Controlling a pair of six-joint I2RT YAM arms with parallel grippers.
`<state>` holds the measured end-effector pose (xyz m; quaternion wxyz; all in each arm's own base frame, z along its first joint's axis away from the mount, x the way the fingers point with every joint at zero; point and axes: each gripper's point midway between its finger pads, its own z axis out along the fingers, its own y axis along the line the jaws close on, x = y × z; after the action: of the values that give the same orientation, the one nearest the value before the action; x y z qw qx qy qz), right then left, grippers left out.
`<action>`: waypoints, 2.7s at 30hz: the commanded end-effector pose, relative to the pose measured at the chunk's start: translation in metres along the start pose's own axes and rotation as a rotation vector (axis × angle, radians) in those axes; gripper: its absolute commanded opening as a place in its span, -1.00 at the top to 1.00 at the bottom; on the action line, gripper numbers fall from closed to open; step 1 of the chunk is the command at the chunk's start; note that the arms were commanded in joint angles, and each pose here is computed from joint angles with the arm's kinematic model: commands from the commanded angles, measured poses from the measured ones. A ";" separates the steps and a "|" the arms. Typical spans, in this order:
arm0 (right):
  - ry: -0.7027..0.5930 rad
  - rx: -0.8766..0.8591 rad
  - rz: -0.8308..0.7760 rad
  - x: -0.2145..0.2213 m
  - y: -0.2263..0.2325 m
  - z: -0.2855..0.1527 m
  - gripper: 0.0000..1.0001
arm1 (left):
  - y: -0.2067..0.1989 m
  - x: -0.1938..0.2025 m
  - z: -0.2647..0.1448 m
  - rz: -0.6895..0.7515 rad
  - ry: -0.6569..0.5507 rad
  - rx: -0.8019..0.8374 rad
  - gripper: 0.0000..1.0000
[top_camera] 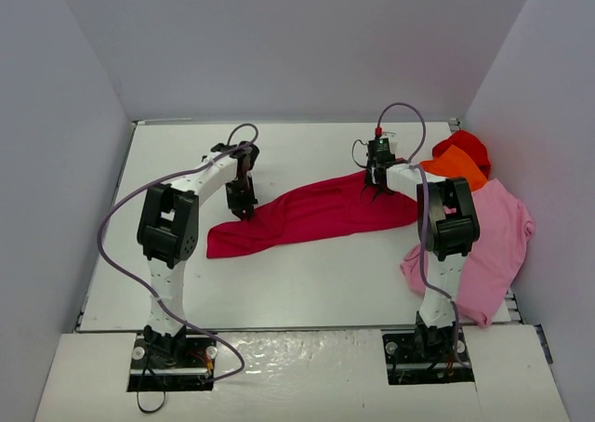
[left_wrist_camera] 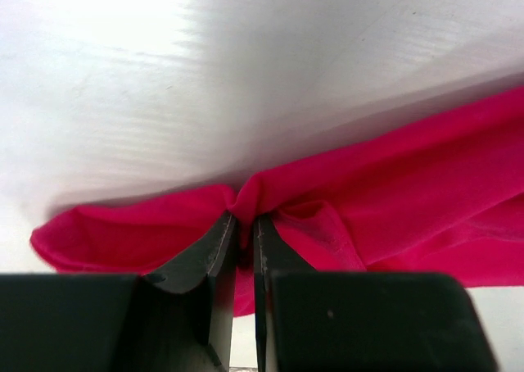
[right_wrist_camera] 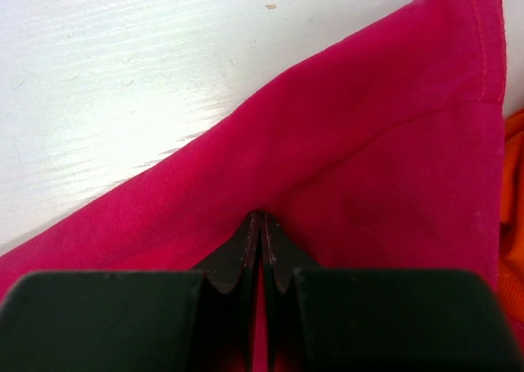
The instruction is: Fold and stack the t-shirts
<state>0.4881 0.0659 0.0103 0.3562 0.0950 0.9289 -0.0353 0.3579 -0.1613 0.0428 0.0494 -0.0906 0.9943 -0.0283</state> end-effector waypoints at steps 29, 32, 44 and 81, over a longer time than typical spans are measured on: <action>0.257 -0.022 -0.073 0.081 -0.003 0.007 1.00 | 0.036 -0.003 -0.021 -0.032 0.016 -0.050 0.11; 0.257 -0.023 -0.073 0.081 -0.003 0.007 1.00 | 0.038 -0.002 -0.018 -0.036 0.020 -0.054 0.11; 0.262 -0.023 -0.072 0.082 -0.003 0.008 1.00 | 0.042 -0.008 -0.024 -0.045 -0.029 -0.062 1.00; 0.272 -0.022 -0.090 0.085 -0.003 0.006 1.00 | 0.150 -0.028 -0.087 -0.142 -0.153 -0.454 0.81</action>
<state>0.4899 0.0830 0.0104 0.3540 0.0766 0.9321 -0.0023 0.3516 -0.0297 0.1044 0.0842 -0.1484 0.9698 0.1743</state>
